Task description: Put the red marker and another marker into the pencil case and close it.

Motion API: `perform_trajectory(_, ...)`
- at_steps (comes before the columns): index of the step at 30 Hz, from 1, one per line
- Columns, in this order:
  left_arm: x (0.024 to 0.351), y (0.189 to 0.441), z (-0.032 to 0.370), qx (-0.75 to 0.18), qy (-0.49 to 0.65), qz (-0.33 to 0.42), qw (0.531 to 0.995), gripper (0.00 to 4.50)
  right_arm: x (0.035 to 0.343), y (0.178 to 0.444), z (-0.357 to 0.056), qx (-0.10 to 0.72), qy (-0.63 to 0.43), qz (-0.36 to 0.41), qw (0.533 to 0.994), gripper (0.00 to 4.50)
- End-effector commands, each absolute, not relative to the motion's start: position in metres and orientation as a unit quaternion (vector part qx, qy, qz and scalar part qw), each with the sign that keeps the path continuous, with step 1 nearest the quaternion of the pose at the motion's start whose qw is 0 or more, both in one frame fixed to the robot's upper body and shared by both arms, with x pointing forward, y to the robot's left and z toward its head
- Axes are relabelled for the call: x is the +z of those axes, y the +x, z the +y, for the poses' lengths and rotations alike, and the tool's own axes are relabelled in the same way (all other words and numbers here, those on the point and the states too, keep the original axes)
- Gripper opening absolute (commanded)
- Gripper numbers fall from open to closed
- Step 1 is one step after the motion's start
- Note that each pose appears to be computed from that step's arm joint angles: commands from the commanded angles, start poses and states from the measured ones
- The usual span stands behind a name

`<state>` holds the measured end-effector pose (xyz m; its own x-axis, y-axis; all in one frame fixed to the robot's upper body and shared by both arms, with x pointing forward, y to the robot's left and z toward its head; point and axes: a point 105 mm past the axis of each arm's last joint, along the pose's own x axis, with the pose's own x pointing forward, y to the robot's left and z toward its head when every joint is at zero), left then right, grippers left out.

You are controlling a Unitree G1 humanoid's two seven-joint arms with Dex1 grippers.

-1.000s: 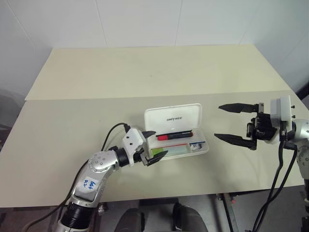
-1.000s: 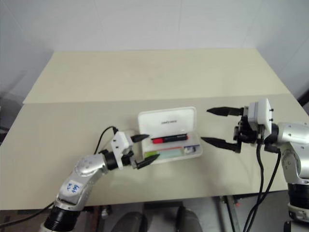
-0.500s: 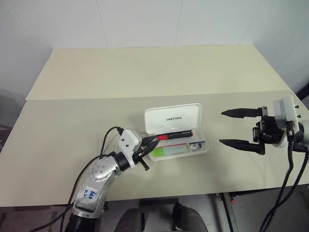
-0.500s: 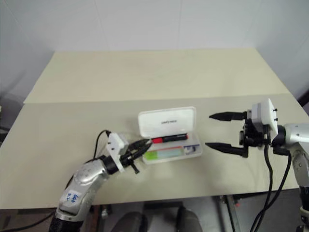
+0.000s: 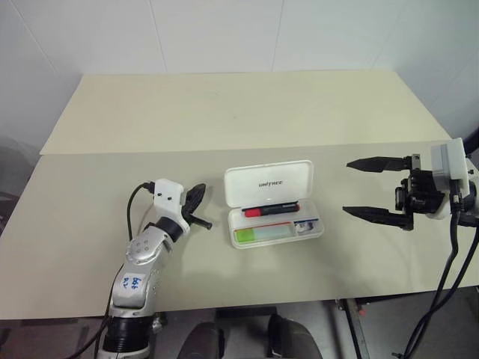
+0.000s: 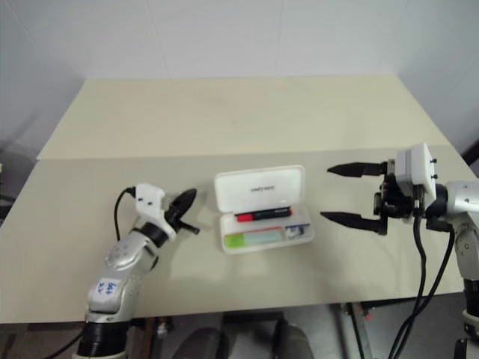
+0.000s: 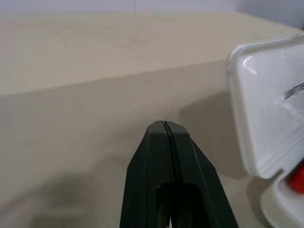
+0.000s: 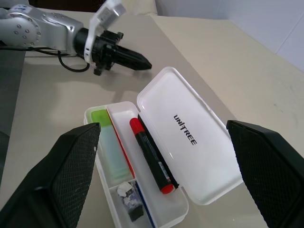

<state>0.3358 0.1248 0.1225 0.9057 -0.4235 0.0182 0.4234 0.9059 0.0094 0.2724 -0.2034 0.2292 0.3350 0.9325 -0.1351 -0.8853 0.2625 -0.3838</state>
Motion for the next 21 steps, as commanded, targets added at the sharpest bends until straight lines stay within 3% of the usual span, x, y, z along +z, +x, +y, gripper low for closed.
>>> perform_trajectory(1, 0.132, 0.343, 0.110, -0.242, 0.006, -0.025, 0.970, 0.02, 0.237, 0.274, -0.200, 0.572, -0.213, -0.085, 0.788, 4.50)
perform_trajectory(9, 0.152, 0.358, 0.072, -0.306, -0.007, -0.058, 0.950, 0.02, 0.236, 0.277, -0.199, 0.575, -0.218, -0.096, 0.783, 4.50)
perform_trajectory(21, 0.167, 0.330, 0.055, -0.421, 0.053, -0.136, 0.895, 0.02, 0.233, 0.278, -0.200, 0.569, -0.216, -0.103, 0.787, 4.50)
